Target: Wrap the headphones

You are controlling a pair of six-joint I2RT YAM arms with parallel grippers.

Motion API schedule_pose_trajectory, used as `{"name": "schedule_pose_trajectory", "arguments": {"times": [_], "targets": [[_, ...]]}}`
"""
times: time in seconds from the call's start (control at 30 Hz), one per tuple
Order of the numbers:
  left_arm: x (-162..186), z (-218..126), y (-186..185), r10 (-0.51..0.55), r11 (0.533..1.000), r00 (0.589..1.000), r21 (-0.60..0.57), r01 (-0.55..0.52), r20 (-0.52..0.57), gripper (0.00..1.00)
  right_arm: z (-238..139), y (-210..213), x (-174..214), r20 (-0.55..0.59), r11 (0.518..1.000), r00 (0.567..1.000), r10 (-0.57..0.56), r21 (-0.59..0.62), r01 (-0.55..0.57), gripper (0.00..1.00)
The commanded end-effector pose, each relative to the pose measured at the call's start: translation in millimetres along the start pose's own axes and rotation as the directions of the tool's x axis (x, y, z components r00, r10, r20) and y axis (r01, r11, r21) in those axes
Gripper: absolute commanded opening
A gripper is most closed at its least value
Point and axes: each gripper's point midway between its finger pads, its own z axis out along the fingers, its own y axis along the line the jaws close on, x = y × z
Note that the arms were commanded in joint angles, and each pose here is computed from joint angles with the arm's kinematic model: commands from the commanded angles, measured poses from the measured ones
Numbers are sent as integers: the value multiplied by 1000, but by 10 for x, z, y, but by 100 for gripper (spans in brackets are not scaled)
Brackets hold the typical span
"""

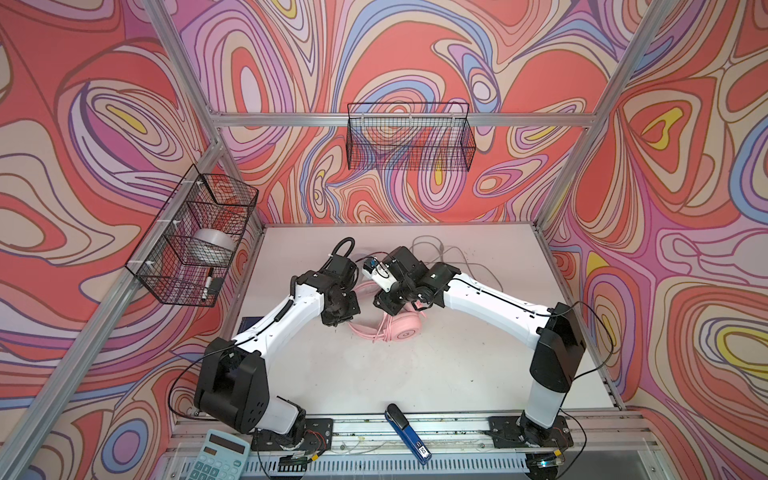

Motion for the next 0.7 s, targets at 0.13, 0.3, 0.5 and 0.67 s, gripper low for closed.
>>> {"name": "schedule_pose_trajectory", "arguments": {"times": [0.13, 0.3, 0.5, 0.67], "targets": [[23, -41, -186, -17, 996, 1000, 82, 19, -25, 0, -56, -21, 21, 3, 1000, 1000, 16, -1, -16, 42], [41, -6, -170, -28, 997, 999, 78, 31, -33, 0, -45, -20, 10, 11, 999, 999, 34, -6, -34, 47], [86, 38, -146, -38, 997, 998, 67, 42, -52, 0, -72, -13, -39, 31, 999, 998, 47, -16, -47, 50], [123, 79, -119, -50, 997, 996, 57, 54, -69, 0, -70, -28, -60, 40, 998, 997, 62, -22, -61, 52]]}}
